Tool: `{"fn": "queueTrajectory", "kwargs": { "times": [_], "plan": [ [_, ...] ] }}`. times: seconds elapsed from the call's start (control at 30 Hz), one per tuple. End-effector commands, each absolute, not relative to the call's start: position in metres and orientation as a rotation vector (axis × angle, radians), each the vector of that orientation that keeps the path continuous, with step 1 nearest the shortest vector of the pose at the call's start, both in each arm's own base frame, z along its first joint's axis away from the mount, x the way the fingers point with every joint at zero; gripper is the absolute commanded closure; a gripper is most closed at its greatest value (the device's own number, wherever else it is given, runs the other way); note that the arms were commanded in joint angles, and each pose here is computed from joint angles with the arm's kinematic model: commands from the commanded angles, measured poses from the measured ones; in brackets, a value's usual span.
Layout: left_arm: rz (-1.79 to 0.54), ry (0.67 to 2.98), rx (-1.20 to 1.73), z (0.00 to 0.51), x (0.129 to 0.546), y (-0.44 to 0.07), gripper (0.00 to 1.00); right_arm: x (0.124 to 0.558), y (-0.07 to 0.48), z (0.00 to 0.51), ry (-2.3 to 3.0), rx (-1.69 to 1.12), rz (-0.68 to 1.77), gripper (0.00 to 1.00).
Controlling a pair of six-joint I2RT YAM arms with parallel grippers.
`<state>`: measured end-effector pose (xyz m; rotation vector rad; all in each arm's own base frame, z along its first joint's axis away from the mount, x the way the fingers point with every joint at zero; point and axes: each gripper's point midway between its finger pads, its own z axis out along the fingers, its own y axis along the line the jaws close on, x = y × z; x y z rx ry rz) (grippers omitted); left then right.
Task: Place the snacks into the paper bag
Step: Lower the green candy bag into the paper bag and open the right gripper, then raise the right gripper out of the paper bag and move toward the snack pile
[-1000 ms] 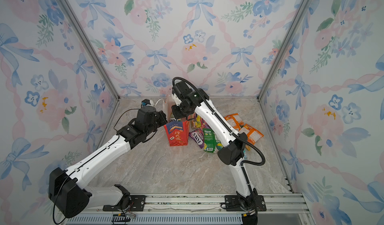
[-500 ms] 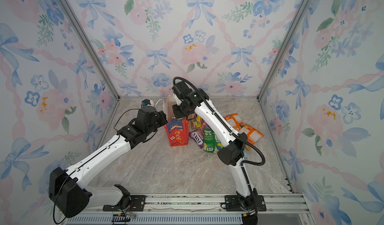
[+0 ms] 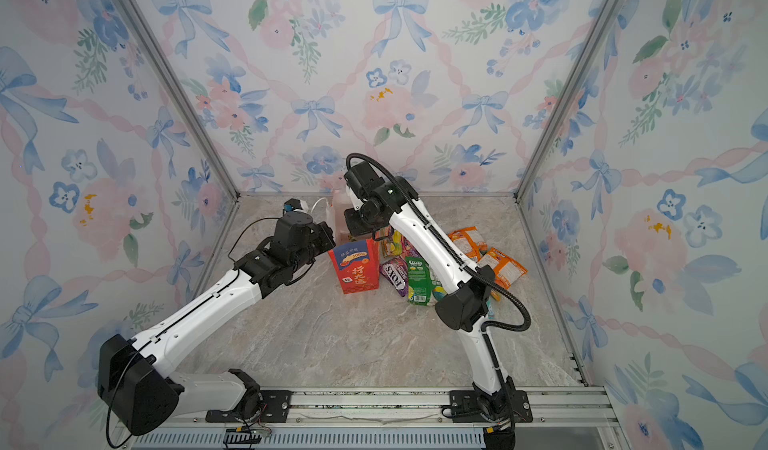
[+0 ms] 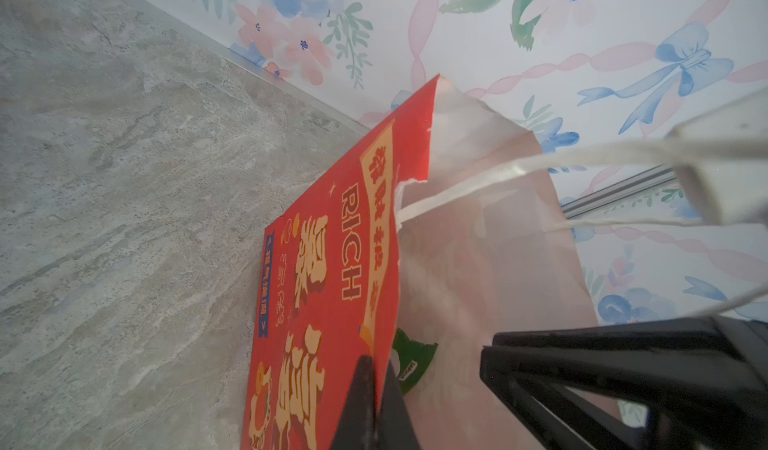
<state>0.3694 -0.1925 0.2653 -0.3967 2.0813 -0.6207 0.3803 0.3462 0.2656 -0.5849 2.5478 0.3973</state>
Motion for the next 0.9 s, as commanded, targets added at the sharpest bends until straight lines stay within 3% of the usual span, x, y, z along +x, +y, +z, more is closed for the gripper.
{"fn": "queueTrajectory", "kwargs": {
  "times": [0.0,0.47,0.7,0.87],
  "plan": [
    [-0.637,2.064,-0.399,0.27,0.37,-0.196,1.0,0.378,0.352,0.267,2.539,-0.598,0.419,0.77],
    [-0.637,2.064,-0.407,0.27,0.369,-0.195,1.0,0.355,0.349,0.323,2.421,-0.621,0.518,0.68],
    [-0.643,2.064,-0.403,0.269,0.371,-0.196,1.0,0.323,0.335,0.362,2.347,-0.678,0.577,0.65],
    [-0.643,2.069,-0.402,0.268,0.372,-0.198,1.0,0.295,0.316,0.379,2.315,-0.726,0.61,0.57]
  ]
}}
